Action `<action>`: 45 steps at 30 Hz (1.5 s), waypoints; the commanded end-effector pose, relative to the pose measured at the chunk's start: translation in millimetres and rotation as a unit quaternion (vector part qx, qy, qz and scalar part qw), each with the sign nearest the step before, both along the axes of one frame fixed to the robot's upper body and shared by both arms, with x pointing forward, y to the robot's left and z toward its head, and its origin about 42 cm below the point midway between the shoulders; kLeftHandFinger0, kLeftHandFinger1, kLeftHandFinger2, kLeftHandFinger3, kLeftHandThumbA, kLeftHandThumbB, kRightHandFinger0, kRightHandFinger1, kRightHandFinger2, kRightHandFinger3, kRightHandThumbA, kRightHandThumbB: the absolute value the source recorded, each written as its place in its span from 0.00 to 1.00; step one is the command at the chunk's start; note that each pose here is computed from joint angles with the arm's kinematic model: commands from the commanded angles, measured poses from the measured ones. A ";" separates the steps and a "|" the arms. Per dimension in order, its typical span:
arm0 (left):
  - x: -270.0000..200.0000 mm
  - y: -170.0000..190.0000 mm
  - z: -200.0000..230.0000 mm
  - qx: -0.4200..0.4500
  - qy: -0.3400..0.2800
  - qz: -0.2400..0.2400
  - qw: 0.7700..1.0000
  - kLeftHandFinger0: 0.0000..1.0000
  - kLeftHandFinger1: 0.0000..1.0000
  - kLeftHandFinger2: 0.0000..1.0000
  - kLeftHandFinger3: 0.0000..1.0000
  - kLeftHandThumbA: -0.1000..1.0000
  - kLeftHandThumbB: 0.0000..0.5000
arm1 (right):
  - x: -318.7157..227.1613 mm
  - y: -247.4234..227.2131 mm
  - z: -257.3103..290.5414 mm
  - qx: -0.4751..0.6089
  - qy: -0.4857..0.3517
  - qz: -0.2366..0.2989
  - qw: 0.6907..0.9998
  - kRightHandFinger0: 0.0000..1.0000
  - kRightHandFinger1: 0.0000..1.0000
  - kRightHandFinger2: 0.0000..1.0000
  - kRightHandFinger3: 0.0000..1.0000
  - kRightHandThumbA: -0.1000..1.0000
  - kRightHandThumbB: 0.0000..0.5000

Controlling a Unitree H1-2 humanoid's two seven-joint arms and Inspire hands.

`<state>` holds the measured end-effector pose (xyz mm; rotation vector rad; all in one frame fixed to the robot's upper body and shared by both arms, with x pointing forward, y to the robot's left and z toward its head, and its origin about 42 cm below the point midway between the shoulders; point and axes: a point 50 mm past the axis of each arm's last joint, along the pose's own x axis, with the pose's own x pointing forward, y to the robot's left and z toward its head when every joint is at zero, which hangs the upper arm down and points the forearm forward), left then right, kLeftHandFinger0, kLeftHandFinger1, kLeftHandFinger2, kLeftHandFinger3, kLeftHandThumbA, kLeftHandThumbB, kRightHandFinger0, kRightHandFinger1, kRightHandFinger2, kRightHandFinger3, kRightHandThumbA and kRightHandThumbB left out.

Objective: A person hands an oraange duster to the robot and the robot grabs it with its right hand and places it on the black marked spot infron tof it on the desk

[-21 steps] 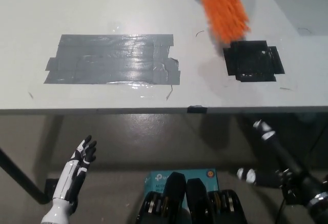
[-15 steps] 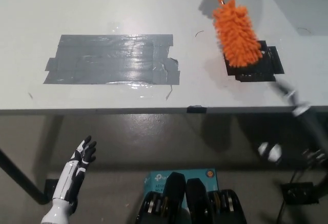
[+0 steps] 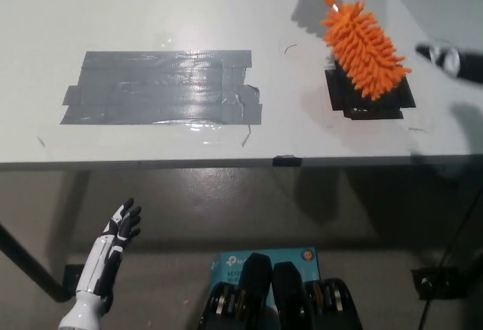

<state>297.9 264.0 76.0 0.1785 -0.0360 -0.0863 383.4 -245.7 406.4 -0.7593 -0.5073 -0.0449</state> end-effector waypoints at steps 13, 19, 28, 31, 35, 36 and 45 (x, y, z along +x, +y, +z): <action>8.9 8.1 20.9 0.009 -0.041 -0.010 0.999 1.00 1.00 1.00 1.00 0.95 0.28 | 175.3 28.2 3.7 -0.009 0.244 -0.075 0.967 1.00 1.00 1.00 1.00 0.95 0.77; 8.5 9.7 21.5 0.008 -0.041 -0.012 0.999 1.00 1.00 1.00 1.00 0.92 0.23 | 198.9 31.6 -20.1 0.004 0.304 -0.064 0.951 1.00 1.00 1.00 1.00 0.96 0.70; 6.0 11.1 22.4 0.015 -0.042 -0.014 0.999 0.99 1.00 1.00 1.00 0.92 0.19 | 214.9 46.6 -43.3 0.014 0.351 -0.055 0.934 1.00 1.00 1.00 1.00 0.92 0.74; 7.1 11.5 24.0 0.016 -0.044 -0.011 0.999 0.97 1.00 1.00 1.00 0.91 0.19 | 218.4 45.5 -41.6 0.000 0.359 -0.085 0.930 1.00 1.00 1.00 1.00 0.76 0.66; 7.6 12.8 26.1 0.020 -0.046 -0.012 0.999 0.96 1.00 1.00 1.00 0.92 0.18 | 218.9 36.5 -44.4 -0.030 0.327 -0.135 0.935 0.22 0.30 0.53 1.00 0.14 0.49; 7.8 12.9 26.4 0.021 -0.046 -0.013 0.999 0.97 1.00 1.00 1.00 0.93 0.18 | 218.6 34.6 -46.2 -0.047 0.313 -0.147 0.937 0.22 0.40 0.58 1.00 0.03 0.46; 9.4 12.1 27.8 0.013 -0.050 -0.021 0.998 0.98 1.00 1.00 1.00 0.93 0.16 | 217.1 28.1 -48.0 -0.055 0.229 -0.174 0.956 0.55 0.69 0.69 0.81 0.00 0.36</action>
